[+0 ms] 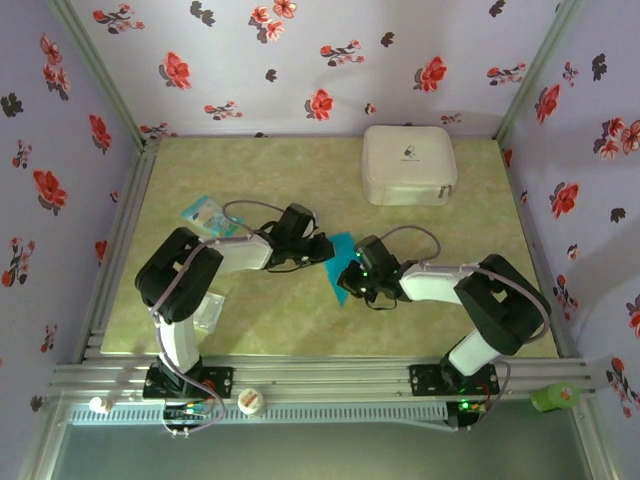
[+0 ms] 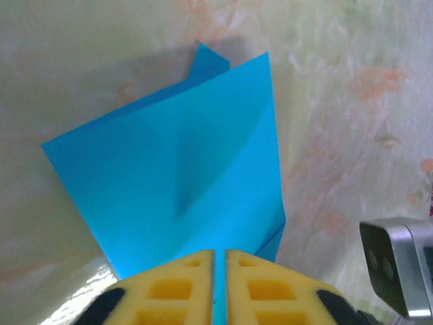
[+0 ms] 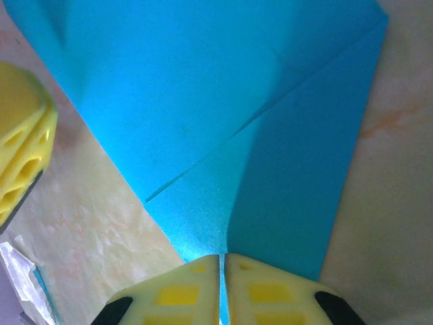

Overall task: Fold a paper plane with a square sheet of paper (pick it up from the middle)
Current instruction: Rotate the paper at the center of the table.

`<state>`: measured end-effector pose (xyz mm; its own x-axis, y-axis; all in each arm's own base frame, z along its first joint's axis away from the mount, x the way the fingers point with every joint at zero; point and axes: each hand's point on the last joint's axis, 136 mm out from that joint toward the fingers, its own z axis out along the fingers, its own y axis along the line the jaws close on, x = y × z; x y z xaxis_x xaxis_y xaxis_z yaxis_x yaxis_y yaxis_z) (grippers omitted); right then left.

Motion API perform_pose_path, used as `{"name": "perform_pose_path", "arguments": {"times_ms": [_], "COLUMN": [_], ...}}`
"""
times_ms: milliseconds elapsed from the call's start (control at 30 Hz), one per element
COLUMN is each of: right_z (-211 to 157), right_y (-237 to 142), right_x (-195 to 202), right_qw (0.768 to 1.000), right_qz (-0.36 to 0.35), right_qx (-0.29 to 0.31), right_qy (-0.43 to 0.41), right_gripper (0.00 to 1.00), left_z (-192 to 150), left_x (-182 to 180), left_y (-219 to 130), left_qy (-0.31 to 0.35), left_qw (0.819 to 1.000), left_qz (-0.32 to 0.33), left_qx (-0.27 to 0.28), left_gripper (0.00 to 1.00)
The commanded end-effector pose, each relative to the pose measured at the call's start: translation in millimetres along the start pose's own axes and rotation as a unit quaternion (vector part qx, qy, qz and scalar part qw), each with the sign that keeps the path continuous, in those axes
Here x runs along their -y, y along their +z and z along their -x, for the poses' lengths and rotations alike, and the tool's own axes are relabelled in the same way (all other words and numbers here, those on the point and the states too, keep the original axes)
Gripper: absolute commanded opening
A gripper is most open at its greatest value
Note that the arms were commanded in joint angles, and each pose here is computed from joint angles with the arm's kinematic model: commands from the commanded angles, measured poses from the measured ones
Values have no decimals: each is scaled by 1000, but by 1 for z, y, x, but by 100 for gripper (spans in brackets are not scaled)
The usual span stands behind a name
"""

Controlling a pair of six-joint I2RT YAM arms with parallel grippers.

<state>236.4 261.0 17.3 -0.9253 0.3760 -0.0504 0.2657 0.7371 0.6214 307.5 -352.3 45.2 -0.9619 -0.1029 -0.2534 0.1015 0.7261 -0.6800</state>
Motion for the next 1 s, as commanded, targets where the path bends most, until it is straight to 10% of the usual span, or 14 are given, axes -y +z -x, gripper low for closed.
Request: {"name": "perform_pose_path", "arguments": {"times_ms": [0, 267, 967], "right_z": [-1, 25, 66], "right_y": [-5, -46, -41], "right_x": [4, -3, 26], "right_qw": [1000, 993, 999], "right_qz": [-20, -59, 15], "right_qx": [3, 48, 9], "right_qy": [-11, -95, 34], "right_gripper": [15, 29, 36], "left_z": [-5, -20, -20], "left_x": [-5, -33, -6], "left_y": [12, 18, 20], "left_qy": [1, -9, 111], "left_qw": [1000, 999, 990], "left_qz": [2, 32, -2], "left_qx": [-20, -41, -87], "left_gripper": [3, 3, 3]}}
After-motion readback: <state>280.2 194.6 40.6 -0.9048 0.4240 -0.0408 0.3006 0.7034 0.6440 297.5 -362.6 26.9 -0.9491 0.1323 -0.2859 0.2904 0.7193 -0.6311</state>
